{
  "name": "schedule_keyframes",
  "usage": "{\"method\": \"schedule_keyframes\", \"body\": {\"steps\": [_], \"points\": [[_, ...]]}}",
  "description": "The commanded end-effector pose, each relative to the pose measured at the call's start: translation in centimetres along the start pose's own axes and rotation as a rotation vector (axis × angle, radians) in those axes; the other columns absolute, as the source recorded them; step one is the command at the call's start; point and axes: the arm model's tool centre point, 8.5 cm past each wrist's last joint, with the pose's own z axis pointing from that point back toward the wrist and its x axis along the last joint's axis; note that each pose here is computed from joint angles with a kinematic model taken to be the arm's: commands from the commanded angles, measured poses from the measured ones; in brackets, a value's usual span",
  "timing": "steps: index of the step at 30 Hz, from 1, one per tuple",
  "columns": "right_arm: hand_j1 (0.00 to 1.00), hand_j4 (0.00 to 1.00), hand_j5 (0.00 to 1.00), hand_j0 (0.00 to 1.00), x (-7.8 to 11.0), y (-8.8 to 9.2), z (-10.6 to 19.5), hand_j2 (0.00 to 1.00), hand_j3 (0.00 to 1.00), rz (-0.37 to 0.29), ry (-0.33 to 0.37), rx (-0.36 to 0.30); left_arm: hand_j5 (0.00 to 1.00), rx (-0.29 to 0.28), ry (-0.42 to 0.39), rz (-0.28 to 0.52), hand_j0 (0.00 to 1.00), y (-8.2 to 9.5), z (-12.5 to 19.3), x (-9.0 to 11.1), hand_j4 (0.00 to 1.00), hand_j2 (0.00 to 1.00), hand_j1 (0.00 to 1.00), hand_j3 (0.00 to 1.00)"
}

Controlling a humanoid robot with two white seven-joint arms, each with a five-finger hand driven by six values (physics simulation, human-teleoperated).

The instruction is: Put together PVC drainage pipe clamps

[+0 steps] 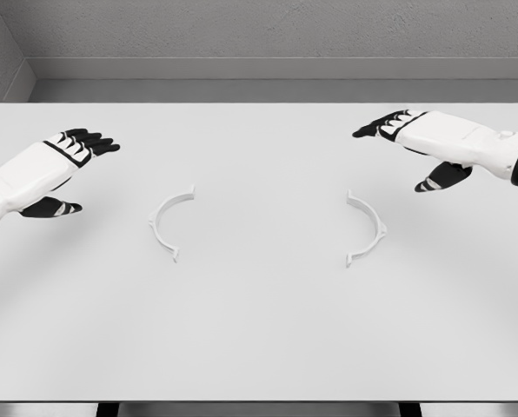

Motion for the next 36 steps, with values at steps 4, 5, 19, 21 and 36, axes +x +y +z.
{"method": "schedule_keyframes", "body": {"steps": [4, 5, 19, 21, 36], "points": [[1.00, 1.00, 1.00, 1.00, -0.7, 0.2, 0.4, 1.00, 1.00, -0.007, 0.023, 0.010, 1.00, -0.006, -0.002, -0.005, 1.00, -0.4, -0.4, 0.3, 1.00, 1.00, 1.00, 1.00], [1.00, 1.00, 1.00, 1.00, -0.7, 0.2, 0.4, 1.00, 1.00, -0.007, 0.021, 0.011, 1.00, -0.004, 0.000, -0.018, 1.00, -0.6, -0.9, 0.5, 1.00, 1.00, 1.00, 1.00], [1.00, 1.00, 1.00, 1.00, -2.7, 3.7, 1.5, 1.00, 1.00, -0.029, 0.044, 0.093, 1.00, -0.029, -0.095, -0.018, 1.00, -4.5, -5.5, 5.9, 1.00, 1.00, 1.00, 1.00], [1.00, 1.00, 1.00, 1.00, -3.2, 3.9, 1.6, 1.00, 1.00, -0.041, 0.057, 0.097, 1.00, -0.038, -0.108, -0.011, 1.00, -4.9, -5.7, 6.3, 1.00, 1.00, 1.00, 1.00], [1.00, 1.00, 1.00, 1.00, -1.8, 5.8, -1.0, 1.00, 1.00, -0.101, -0.002, 0.090, 1.00, -0.037, -0.095, -0.001, 1.00, -5.1, -5.6, 6.0, 1.00, 1.00, 1.00, 1.00]]}}
